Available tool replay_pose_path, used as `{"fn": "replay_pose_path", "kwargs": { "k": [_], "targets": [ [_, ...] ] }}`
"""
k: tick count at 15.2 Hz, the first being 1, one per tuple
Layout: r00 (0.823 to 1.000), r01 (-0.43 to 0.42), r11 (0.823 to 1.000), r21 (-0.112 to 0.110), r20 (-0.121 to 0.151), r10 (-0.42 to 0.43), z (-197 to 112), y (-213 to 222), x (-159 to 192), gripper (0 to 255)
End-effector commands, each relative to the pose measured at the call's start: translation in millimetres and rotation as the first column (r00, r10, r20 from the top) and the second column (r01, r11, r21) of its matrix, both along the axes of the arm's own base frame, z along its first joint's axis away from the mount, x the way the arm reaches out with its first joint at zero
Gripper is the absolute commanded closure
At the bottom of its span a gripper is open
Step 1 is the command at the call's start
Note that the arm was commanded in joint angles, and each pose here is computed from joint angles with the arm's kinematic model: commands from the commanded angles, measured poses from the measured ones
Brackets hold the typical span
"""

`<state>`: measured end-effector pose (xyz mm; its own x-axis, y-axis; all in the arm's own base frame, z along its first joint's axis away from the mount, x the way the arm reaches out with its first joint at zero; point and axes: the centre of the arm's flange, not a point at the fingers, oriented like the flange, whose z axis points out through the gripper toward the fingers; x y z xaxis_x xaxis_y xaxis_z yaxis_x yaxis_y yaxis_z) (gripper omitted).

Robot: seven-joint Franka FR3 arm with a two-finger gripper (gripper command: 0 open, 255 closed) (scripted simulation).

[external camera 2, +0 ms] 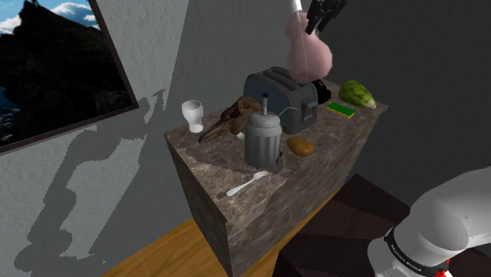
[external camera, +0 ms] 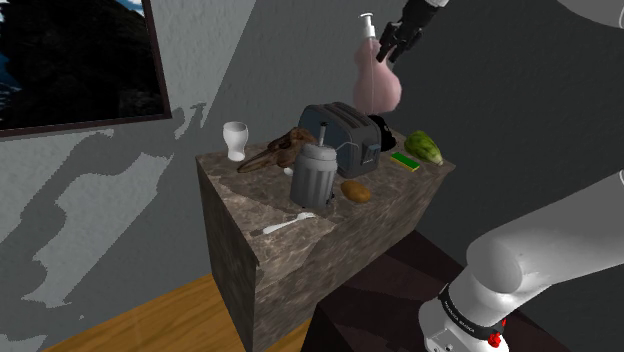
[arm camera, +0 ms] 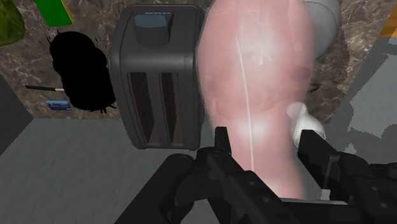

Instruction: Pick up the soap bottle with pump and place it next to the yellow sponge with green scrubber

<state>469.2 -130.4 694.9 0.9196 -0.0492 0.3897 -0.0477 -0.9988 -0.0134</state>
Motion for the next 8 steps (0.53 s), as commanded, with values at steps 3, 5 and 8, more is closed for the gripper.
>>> {"fn": "replay_pose_path", "kwargs": {
  "k": [3, 5, 8],
  "targets": [
    [1.0, -0.001, 1.0, -0.001, 0.002, 0.001, -1, -51, -13, 255],
    [1.0, -0.001, 1.0, -0.001, 0.002, 0.001, -1, -76, -19, 255],
    [1.0, -0.001, 1.0, -0.001, 0.002, 0.001, -1, -115, -28, 255]
  ]
}}
